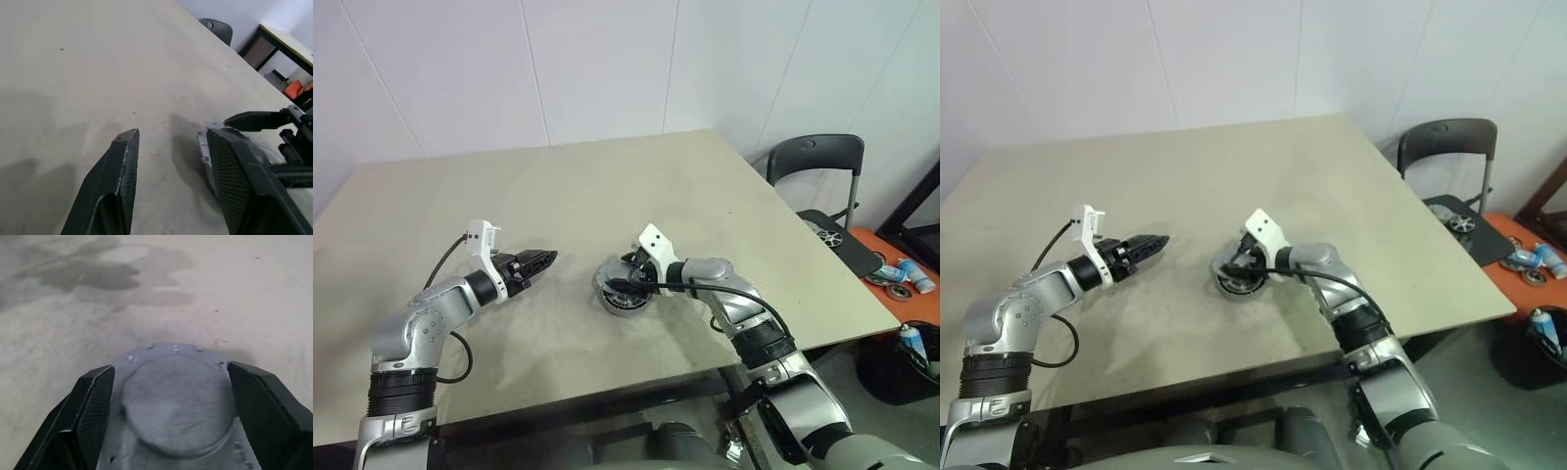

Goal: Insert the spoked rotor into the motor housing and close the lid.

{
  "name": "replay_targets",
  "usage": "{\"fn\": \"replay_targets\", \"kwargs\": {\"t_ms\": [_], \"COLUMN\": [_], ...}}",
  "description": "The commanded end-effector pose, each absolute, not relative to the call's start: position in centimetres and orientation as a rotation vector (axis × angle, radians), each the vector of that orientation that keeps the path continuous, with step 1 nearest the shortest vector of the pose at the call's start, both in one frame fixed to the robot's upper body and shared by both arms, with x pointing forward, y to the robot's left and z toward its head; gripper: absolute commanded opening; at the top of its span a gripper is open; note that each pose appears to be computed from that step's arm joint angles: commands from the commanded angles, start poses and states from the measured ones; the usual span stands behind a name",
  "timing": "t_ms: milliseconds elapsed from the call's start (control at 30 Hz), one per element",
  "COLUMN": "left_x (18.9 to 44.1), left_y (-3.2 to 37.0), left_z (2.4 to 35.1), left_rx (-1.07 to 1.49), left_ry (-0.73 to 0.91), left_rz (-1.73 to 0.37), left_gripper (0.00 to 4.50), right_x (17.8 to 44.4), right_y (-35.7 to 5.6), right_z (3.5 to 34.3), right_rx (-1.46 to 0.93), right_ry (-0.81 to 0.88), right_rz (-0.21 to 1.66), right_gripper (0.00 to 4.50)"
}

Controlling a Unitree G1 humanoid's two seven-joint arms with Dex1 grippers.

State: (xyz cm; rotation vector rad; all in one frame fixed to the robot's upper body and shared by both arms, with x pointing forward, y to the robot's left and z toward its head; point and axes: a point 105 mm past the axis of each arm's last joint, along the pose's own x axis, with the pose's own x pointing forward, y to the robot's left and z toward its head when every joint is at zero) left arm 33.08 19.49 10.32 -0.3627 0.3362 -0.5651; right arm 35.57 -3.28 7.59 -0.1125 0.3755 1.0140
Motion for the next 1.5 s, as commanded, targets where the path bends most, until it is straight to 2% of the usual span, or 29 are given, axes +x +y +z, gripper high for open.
{"fn": "replay_targets", "kwargs": {"t_ms": [33,67,100,267,600,933,1333,1500], "left_x": [34.0,34.0,34.0,34.0,33.9,33.9,33.9,33.9], "left_y": [19.8,19.8,19.8,19.7,18.7,18.6,18.2,18.3], "left_z": [11.5,11.5,11.5,11.4,11.9,12.1,12.4,12.6], "left_rx": [-0.345,-0.346,-0.345,-0.344,-0.339,-0.339,-0.344,-0.344], "left_ry": [0.278,0.278,0.279,0.282,0.276,0.276,0.274,0.272], "left_rz": [-0.544,-0.547,-0.551,-0.562,-0.587,-0.579,-0.583,-0.58], "left_gripper": [2.32,2.32,2.32,2.32,2.32,2.32,2.32,2.32], "right_x": [35.2,34.8,34.6,34.5,36.6,35.3,35.2,35.4], "right_y": [-2.6,-2.5,-2.5,-3.0,-3.4,-2.6,-3.0,-3.4], "right_z": [10.3,10.3,10.2,9.1,9.5,8.5,7.5,7.1], "right_rx": [-0.013,-0.018,-0.023,-0.059,-0.081,-0.114,-0.159,-0.172], "right_ry": [0.311,0.316,0.322,0.396,0.363,0.387,0.411,0.42], "right_rz": [1.071,1.089,1.092,1.07,0.999,1.061,1.062,1.047], "right_gripper": [4.21,4.45,4.48,4.48,4.48,4.48,4.48,3.49]}}
